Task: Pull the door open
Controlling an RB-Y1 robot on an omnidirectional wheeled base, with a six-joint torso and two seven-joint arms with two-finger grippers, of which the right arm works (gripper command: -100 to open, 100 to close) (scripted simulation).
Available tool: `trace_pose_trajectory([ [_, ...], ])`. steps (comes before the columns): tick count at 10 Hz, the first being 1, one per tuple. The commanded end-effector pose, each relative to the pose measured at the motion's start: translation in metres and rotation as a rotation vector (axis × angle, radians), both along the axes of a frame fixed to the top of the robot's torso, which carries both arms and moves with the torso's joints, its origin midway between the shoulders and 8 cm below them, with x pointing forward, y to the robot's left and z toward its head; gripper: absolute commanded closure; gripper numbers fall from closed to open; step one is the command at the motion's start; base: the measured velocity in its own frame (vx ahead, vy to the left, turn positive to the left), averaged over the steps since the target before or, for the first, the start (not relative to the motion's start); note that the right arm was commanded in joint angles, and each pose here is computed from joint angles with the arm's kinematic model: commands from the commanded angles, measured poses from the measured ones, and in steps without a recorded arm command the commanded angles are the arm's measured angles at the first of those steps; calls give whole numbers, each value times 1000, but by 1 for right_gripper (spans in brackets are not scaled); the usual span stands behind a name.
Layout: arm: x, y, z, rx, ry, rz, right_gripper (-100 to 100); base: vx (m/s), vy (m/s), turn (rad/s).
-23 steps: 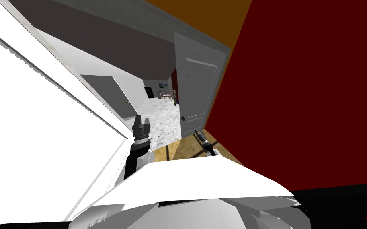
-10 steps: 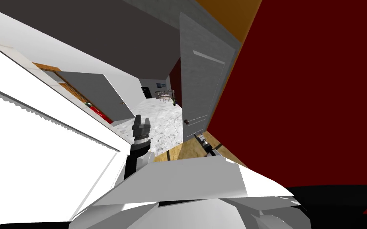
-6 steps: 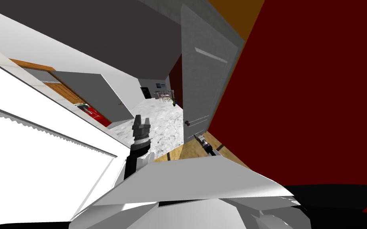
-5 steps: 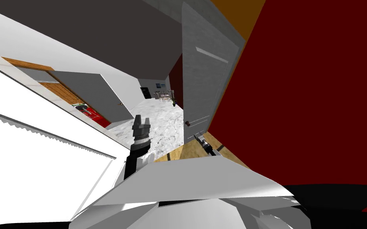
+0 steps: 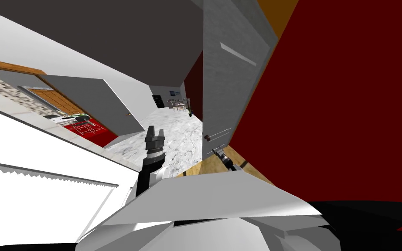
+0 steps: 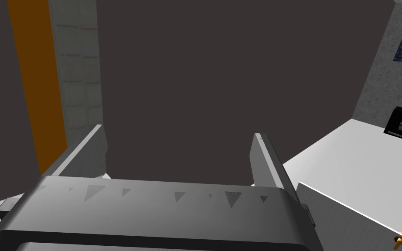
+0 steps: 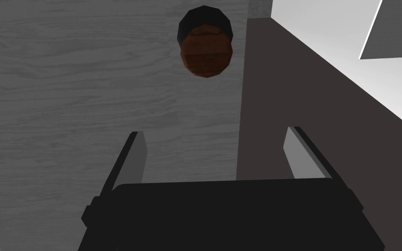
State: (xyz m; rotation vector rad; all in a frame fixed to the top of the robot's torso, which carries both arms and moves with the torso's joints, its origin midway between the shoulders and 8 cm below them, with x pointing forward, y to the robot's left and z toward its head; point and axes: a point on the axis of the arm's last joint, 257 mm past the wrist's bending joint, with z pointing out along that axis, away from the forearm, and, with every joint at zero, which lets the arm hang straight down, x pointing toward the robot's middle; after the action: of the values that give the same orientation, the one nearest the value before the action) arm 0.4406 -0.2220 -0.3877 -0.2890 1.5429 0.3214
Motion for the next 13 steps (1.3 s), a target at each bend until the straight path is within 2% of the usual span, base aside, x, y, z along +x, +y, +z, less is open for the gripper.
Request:
trace_pose_trajectory([
  [1, -1, 0, -4, -21, 2, 6, -100, 112, 44, -21],
  [2, -1, 0, -3, -12, 2, 3, -100, 49, 21, -4],
  [3, -7, -18, -4, -12, 4, -24, -100, 15, 133, 196],
  [5, -16, -44, -6, -10, 8, -65, -100, 64, 209, 238],
  [6, -16, -44, -6, -10, 8, -65, -100, 78, 112, 52],
  [7, -22, -59, -7, -10, 9, -89, -100, 106, 91, 147],
  [8, -22, -59, -7, -10, 9, -89, -100, 100, 64, 81],
  [11, -41, -102, -6, -12, 11, -157, -100, 171, 73, 219],
  [13, -51, -124, -5, -14, 10, -190, -100, 166, 2, 124],
])
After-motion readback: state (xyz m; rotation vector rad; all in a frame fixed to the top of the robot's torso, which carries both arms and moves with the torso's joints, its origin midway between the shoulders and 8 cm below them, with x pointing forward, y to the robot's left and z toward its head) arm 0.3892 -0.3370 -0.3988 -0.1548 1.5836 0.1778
